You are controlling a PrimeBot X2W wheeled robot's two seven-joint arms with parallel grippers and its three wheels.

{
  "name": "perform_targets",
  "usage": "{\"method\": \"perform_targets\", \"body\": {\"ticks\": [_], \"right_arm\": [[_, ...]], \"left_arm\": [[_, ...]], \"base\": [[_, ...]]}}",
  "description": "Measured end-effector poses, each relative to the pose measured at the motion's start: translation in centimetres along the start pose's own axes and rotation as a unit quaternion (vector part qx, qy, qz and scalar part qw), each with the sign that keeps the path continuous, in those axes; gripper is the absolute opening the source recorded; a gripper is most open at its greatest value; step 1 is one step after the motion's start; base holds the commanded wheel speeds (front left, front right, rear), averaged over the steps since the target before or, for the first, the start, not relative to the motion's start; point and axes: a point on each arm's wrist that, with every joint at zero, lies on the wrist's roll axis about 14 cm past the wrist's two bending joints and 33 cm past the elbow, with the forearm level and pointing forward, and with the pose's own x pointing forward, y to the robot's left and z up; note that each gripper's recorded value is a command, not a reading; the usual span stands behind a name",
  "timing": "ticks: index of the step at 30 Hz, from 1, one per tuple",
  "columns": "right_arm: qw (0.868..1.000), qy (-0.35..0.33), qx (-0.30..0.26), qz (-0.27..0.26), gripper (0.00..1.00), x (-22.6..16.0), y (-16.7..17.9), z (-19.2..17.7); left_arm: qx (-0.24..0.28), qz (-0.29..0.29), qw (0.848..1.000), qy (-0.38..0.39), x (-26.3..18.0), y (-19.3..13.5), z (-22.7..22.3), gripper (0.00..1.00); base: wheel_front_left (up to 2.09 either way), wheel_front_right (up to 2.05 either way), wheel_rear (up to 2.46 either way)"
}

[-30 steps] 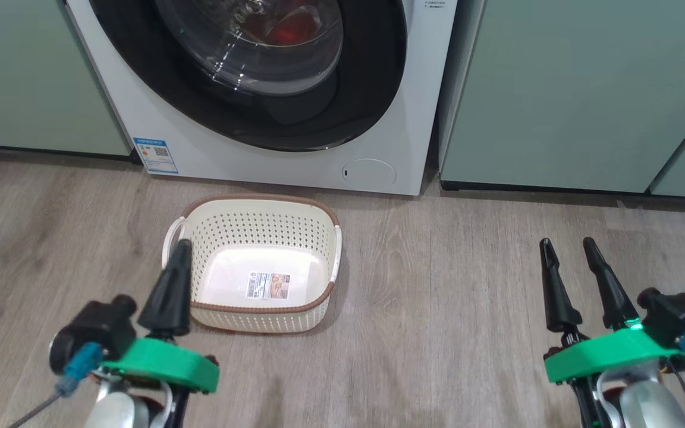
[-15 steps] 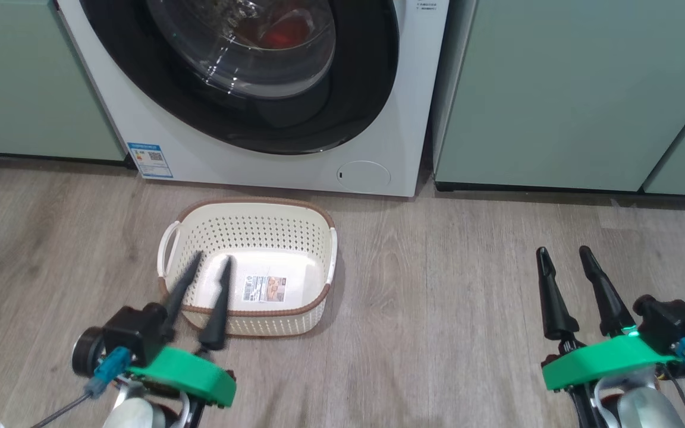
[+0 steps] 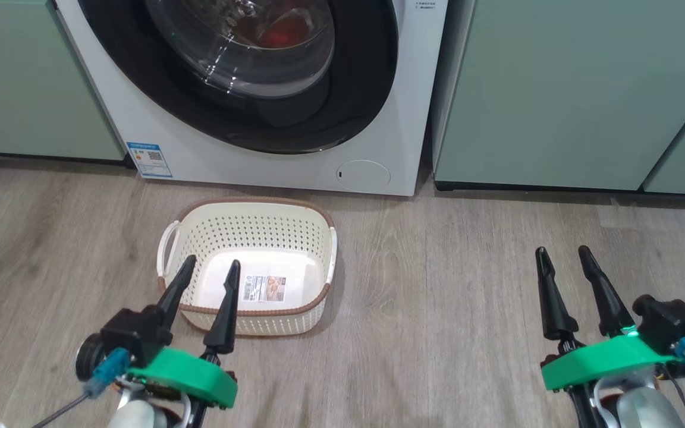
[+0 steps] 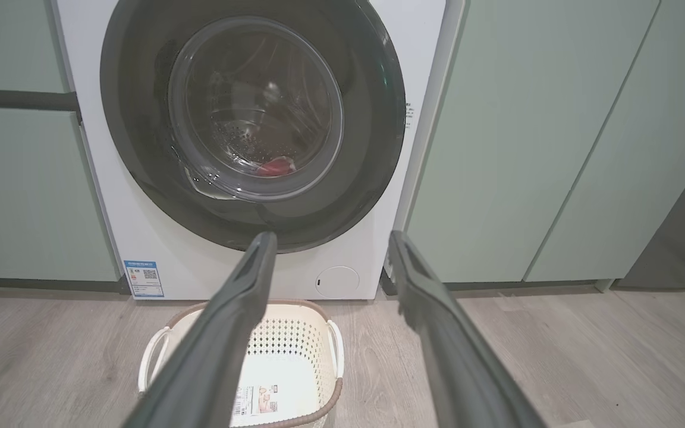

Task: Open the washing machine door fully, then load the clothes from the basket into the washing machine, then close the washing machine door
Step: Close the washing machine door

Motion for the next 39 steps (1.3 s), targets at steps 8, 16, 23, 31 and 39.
{"method": "perform_targets", "body": {"ticks": [8,16,23,31,39], "right_arm": [[1.0,0.001,0.0,0.003,1.0,0.1,0.2,-0.1],[1.0,0.002,0.001,0.006,1.0,0.2,0.4,-0.2],[1.0,0.004,0.001,0.006,1.0,0.2,0.4,-0.3],[1.0,0.007,0.001,0.006,1.0,0.3,0.4,-0.5],[1.0,0.009,-0.012,0.015,0.0,0.7,0.8,-0.6]], "left_arm": [[-0.004,0.003,1.0,0.001,-0.1,0.0,-0.1,1.0],[0.0,-0.001,1.0,0.004,-0.1,-0.3,-0.2,1.0],[0.009,0.009,1.0,0.009,-0.2,0.0,-0.5,1.0],[0.009,0.009,1.0,0.012,-0.2,0.0,-0.7,1.0],[0.007,0.007,1.0,0.02,-0.1,-0.1,-1.3,1.0]], "base": [[0.0,0.0,0.0],[0.0,0.0,0.0],[0.0,0.0,0.0],[0.0,0.0,0.0],[0.0,0.0,0.0]]}}
